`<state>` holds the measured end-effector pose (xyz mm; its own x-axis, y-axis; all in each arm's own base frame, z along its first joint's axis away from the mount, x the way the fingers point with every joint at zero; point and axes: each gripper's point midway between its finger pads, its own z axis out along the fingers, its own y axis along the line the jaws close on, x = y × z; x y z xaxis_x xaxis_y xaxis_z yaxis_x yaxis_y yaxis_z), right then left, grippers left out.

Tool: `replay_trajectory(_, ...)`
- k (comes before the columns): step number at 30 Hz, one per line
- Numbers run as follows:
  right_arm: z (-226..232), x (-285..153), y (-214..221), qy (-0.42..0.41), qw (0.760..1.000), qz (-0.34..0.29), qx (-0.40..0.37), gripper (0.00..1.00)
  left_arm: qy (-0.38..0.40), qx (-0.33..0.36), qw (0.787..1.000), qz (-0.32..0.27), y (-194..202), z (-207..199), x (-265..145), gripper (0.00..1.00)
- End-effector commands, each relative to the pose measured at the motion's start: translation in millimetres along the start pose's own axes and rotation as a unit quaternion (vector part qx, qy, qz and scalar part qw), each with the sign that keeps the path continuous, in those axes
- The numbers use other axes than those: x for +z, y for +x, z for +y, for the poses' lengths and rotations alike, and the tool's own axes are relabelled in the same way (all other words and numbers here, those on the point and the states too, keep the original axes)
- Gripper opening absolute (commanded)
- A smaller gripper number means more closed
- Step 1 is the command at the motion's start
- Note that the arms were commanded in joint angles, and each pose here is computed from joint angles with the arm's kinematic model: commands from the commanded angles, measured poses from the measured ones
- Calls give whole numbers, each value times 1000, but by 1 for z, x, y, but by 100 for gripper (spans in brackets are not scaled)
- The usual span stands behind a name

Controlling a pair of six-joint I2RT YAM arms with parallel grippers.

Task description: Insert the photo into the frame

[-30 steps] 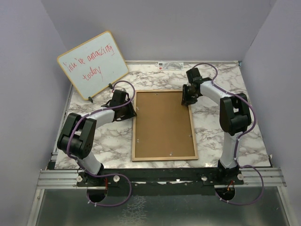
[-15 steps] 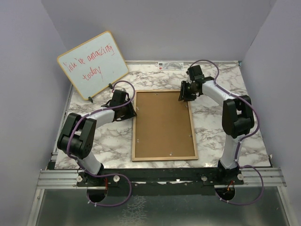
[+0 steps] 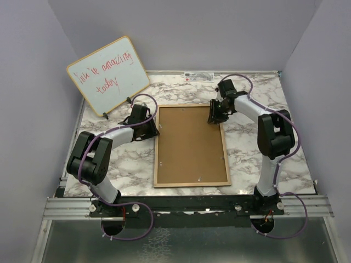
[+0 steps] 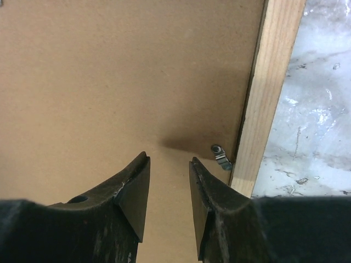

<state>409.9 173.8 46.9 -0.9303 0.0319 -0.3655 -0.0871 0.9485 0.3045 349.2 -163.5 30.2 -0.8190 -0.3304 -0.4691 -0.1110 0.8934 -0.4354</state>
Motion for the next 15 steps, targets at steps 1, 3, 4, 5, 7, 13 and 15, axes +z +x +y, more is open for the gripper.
replay_trajectory(1,-16,8,15,43,999,28,-2,39,-42,-5,999,31,22,26,4,42)
replay_trajectory(3,-19,7,13,53,998,25,-1,39,-43,-5,999,31,22,26,4,42)
replay_trajectory(4,-20,7,12,56,998,22,0,39,-43,-5,999,31,22,26,4,42)
replay_trajectory(5,-22,7,11,62,998,20,1,39,-43,-5,999,31,22,26,4,42)
replay_trajectory(7,-24,6,8,70,997,15,0,38,-43,-5,999,30,22,26,4,42)
replay_trajectory(13,-31,7,3,88,996,1,11,38,-43,-5,999,30,21,25,4,42)
replay_trajectory(15,-31,7,2,91,996,-4,14,37,-42,-6,999,30,21,25,4,42)
